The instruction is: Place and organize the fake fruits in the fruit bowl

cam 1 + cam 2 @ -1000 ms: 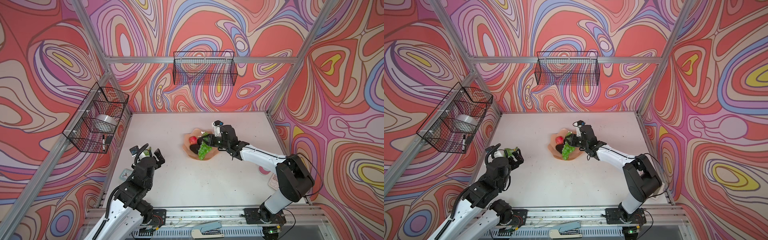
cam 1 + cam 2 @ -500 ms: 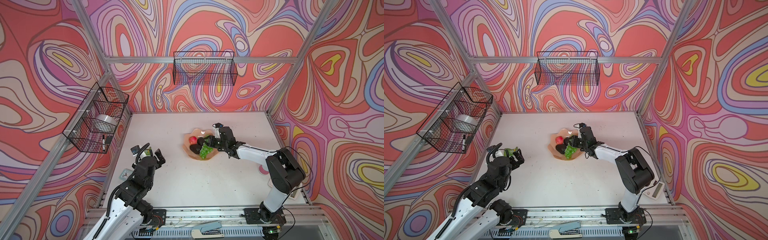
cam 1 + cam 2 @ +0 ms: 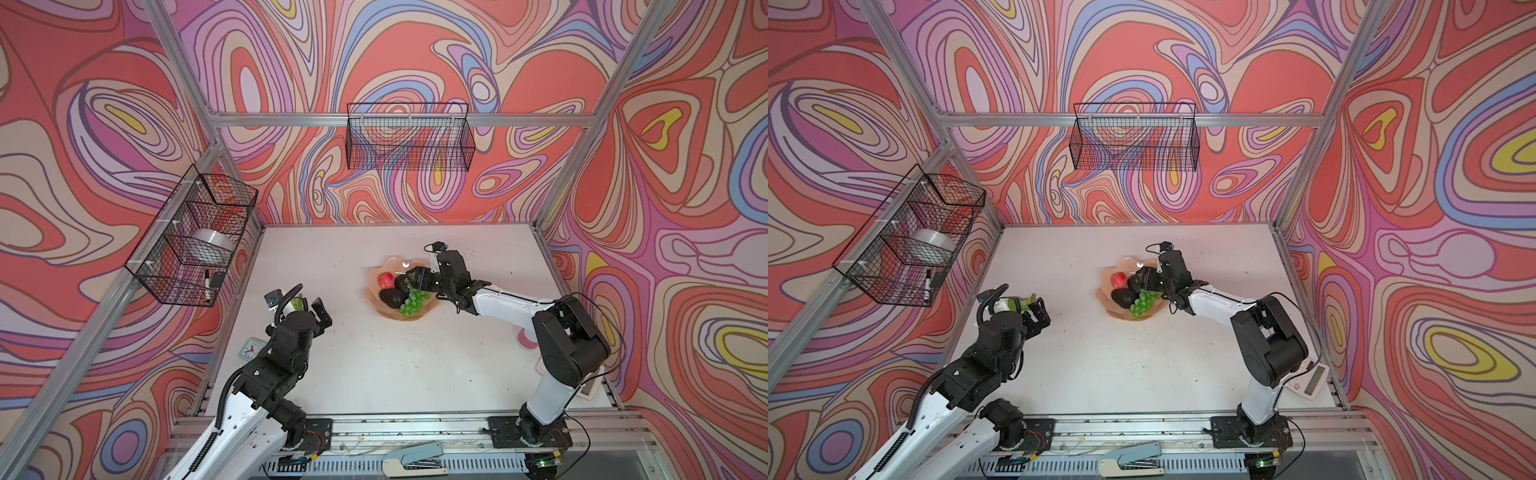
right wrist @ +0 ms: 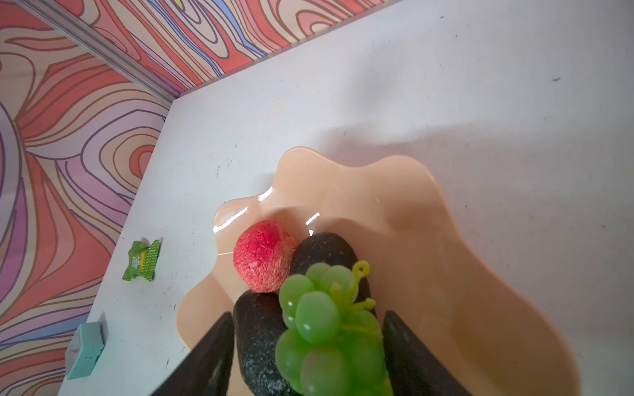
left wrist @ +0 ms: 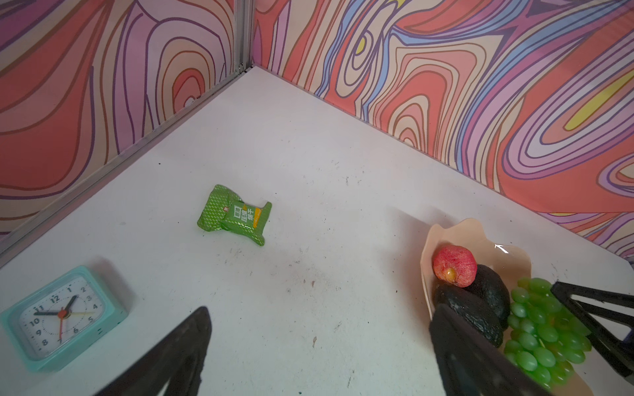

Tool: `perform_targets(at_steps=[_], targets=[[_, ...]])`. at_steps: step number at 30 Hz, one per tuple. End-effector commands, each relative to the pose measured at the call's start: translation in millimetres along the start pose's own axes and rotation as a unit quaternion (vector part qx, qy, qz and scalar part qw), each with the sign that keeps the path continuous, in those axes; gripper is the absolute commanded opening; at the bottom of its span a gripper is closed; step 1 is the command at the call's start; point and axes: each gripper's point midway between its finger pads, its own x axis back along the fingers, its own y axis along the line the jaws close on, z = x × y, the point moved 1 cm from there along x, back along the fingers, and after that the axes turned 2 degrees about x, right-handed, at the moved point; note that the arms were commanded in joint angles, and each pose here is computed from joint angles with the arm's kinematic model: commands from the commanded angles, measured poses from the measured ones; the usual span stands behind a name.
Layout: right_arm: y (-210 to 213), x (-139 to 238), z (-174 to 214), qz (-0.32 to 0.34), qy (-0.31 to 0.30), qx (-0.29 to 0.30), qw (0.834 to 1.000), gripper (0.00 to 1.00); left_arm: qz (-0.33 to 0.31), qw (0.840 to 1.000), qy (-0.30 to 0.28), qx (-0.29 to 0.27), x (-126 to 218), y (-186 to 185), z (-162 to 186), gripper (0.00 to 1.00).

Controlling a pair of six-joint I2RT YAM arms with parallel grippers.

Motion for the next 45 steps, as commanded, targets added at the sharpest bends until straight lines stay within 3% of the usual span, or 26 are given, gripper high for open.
perform_targets(at_steps=[1, 10, 12, 17, 20, 23, 26, 30, 34, 45], targets=[[-3.4, -0.5, -19.3, 0.029, -0.023, 0.032, 0.999, 0.77, 0.002, 1.000, -0.020, 0.007, 3.4, -2.8, -14.3, 1.00], [-11.2, 32.2, -79.5, 0.083, -0.088, 0.097, 0.988, 0.94, 0.008, 0.999, -0.052, -0.010, 3.7, -7.4, -26.7, 1.00], [-19.3, 49.9, -91.3, 0.093, -0.112, 0.102, 0.984, 0.98, 0.011, 0.997, -0.071, -0.028, 0.3, -10.4, -29.8, 1.00], [-60.8, 108.8, -100.3, 0.137, -0.165, 0.097, 0.972, 0.98, 0.004, 0.986, -0.130, -0.104, -20.9, -27.7, -40.9, 1.00], [-95.6, 143.8, -93.0, 0.207, -0.183, 0.097, 0.956, 0.98, -0.012, 0.982, -0.101, -0.157, -52.0, -21.1, -17.6, 1.00], [-134.9, 170.1, -74.5, 0.256, -0.195, 0.078, 0.943, 0.98, 0.011, 0.987, -0.040, -0.152, -81.3, -6.4, 5.9, 1.00], [-169.6, 188.4, -53.0, 0.294, -0.213, 0.060, 0.930, 0.98, -0.015, 0.987, -0.044, -0.155, -91.7, 17.0, 16.2, 1.00], [-203.0, 193.2, -34.0, 0.336, -0.227, 0.070, 0.911, 0.98, -0.021, 0.978, -0.079, -0.194, -93.7, 25.0, 12.7, 1.00], [-223.4, 181.5, -24.1, 0.344, -0.232, 0.077, 0.906, 0.98, -0.026, 0.977, -0.080, -0.194, -114.6, 46.0, 32.6, 1.00], [-234.0, 156.7, -29.1, 0.314, -0.259, 0.115, 0.906, 0.98, -0.001, 0.971, -0.092, -0.220, -163.9, 35.2, 35.1, 0.97]])
